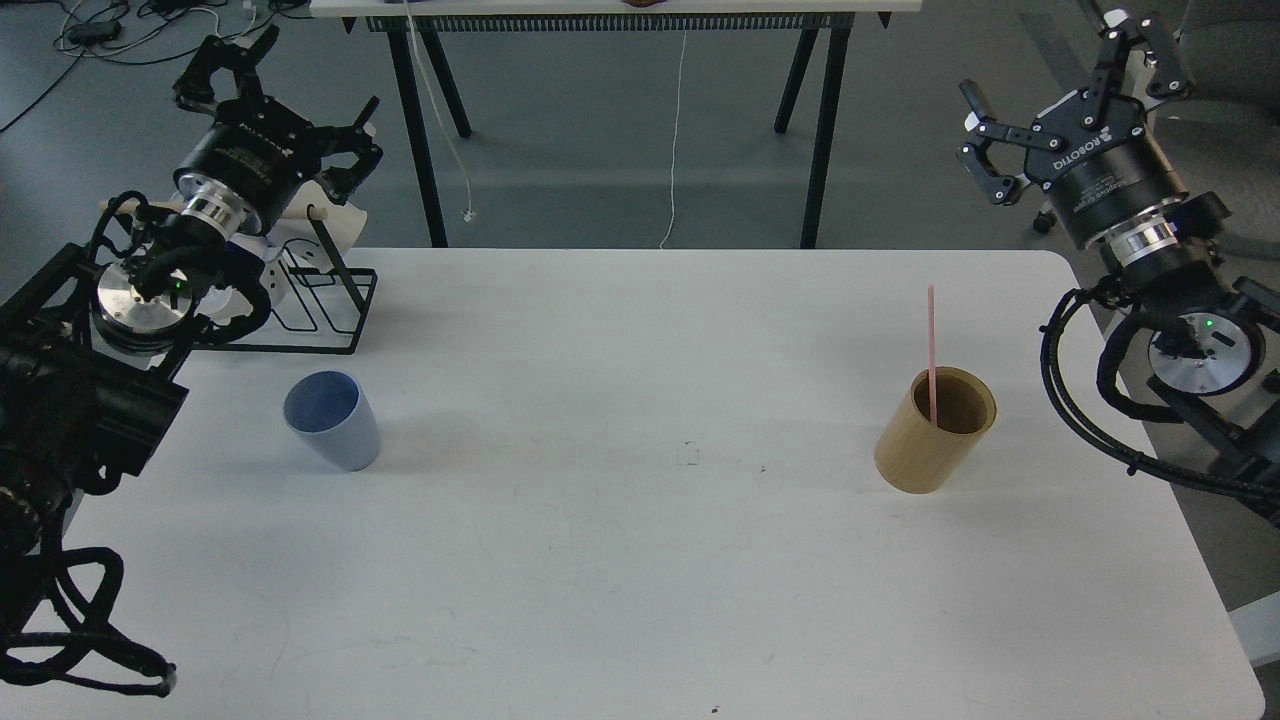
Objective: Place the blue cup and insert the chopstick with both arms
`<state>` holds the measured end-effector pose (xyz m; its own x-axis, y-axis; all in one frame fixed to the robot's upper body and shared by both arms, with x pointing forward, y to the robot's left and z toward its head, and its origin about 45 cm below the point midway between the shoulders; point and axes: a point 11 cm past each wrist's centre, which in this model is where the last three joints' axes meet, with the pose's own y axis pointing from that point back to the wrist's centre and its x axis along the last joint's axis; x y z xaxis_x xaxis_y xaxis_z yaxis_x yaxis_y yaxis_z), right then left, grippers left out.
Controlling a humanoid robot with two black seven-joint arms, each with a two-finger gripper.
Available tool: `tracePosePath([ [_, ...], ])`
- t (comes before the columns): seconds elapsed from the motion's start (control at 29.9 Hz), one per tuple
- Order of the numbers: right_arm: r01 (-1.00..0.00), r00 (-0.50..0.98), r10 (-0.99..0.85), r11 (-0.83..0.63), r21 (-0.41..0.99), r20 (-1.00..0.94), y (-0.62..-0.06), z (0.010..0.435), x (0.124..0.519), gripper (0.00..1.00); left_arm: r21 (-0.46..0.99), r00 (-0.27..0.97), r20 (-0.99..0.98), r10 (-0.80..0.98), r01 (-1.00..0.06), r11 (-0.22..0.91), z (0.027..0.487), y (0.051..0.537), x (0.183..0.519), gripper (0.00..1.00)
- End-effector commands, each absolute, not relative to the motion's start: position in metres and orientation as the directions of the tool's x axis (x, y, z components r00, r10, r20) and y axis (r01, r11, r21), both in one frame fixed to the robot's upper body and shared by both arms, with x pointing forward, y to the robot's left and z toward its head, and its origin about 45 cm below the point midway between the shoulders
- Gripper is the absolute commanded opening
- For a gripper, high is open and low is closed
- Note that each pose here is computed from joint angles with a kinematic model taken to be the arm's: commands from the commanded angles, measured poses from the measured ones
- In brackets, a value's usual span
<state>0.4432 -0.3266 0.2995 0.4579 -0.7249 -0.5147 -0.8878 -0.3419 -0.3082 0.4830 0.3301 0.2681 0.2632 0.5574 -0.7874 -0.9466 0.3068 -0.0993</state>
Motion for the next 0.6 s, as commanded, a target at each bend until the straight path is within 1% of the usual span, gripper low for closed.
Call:
tracePosePath([
  [0.0, -0.889, 0.455, -0.731, -0.337, -0.310, -0.508, -0.331, 0.302, 0.443, 0.99, -0.114, 0.275, -0.791, 0.547, -0.944, 0.310, 0.271, 0.326, 0.483, 1.00],
  [0.23, -0.890, 0.452, -0.734, -0.329, -0.316, -0.507, -0.334, 0.305, 0.444, 0.99, -0.159, 0.287, -0.798, 0.531, -0.949, 0.274, 0.283, 0.330, 0.487, 1.00],
  [0.37, -0.889, 0.452, -0.734, -0.324, -0.324, -0.507, -0.334, 0.307, 0.445, 0.99, -0.234, 0.298, -0.815, 0.498, -0.954, 0.187, 0.291, 0.333, 0.490, 1.00],
  [0.4, -0.888, 0.453, -0.733, -0.324, -0.325, -0.507, -0.334, 0.307, 0.445, 0.99, -0.256, 0.297, -0.817, 0.495, -0.955, 0.150, 0.294, 0.337, 0.490, 1.00],
  [0.5, -0.885, 0.459, -0.730, -0.329, -0.329, -0.506, -0.332, 0.309, 0.446, 0.99, -0.311, 0.281, -0.800, 0.530, -0.950, 0.033, 0.305, 0.371, 0.485, 1.00],
  [0.57, -0.885, 0.460, -0.731, -0.328, -0.332, -0.505, -0.333, 0.311, 0.446, 0.99, -0.322, 0.283, -0.790, 0.544, -0.946, 0.023, 0.311, 0.375, 0.486, 1.00],
])
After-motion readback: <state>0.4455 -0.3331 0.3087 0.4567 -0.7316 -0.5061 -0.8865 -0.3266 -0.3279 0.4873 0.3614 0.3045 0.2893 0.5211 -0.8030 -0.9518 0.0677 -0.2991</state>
